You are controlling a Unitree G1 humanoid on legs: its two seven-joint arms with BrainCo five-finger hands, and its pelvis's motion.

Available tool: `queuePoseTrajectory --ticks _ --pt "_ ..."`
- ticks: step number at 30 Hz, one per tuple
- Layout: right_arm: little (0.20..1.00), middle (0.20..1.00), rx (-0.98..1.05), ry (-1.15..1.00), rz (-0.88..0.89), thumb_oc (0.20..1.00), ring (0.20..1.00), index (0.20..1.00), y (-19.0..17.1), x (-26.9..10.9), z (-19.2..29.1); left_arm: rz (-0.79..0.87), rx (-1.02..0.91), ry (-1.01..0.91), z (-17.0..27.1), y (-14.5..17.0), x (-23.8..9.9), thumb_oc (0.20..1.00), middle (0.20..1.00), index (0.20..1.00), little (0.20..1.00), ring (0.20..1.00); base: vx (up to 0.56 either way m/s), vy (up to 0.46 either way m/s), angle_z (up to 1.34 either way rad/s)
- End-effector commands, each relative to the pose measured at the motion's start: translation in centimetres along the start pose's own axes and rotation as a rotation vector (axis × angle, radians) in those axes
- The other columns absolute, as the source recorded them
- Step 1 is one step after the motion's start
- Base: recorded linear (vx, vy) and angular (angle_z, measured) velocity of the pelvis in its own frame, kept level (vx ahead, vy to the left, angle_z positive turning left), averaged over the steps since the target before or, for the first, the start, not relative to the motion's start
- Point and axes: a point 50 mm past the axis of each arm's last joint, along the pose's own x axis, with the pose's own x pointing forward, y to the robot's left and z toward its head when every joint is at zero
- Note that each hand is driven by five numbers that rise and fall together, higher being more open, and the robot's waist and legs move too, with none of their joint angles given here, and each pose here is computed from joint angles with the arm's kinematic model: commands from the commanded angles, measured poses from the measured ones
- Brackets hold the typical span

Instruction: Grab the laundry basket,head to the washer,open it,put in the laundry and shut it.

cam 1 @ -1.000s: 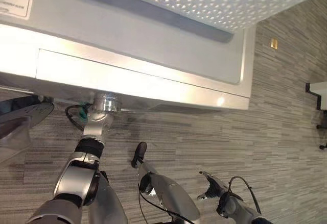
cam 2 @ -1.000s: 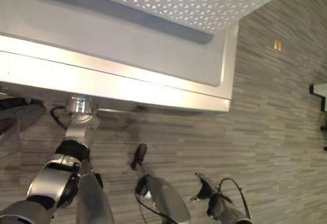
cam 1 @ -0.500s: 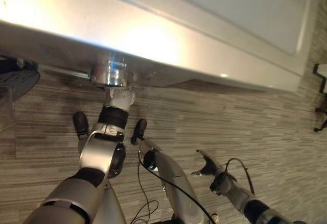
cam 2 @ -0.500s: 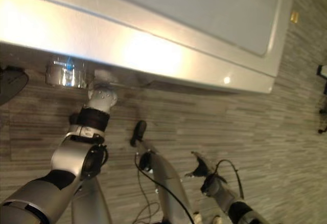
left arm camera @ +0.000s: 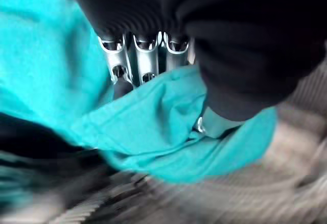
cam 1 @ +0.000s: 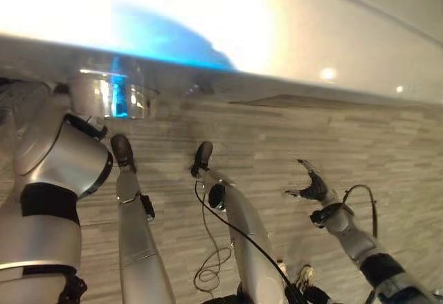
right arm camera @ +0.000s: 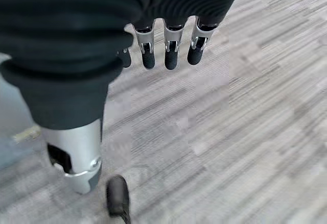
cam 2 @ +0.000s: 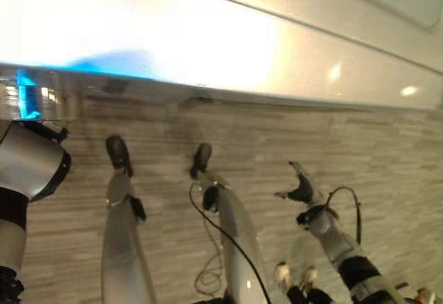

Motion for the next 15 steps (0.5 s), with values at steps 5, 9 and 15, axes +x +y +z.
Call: queuePoseTrajectory --ticks 5,9,15 --pt "1.000 1.000 0.029 -0.045 -0.009 1.000 1.000 1.000 0.3 -0.5 0.5 0.213 -0.445 -0.285 10.3 3.9 1.4 0.595 0.595 0.595 0.595 0.595 0.02 0.006 0.05" --pt "1.000 1.000 0.020 -0.036 0.018 1.000 1.000 1.000 0.8 -0.5 0.4 0.160 -0.369 -0.317 10.9 2.5 1.1 1.000 1.000 1.000 1.000 1.000 0.04 0.017 -0.07" --pt "1.000 1.000 -0.020 0.000 0.087 1.000 1.000 1.000 1.4 -1.6 -1.2 0.177 0.652 -0.443 11.7 0.5 1.1 1.000 1.000 1.000 1.000 1.000 0.04 0.013 0.01"
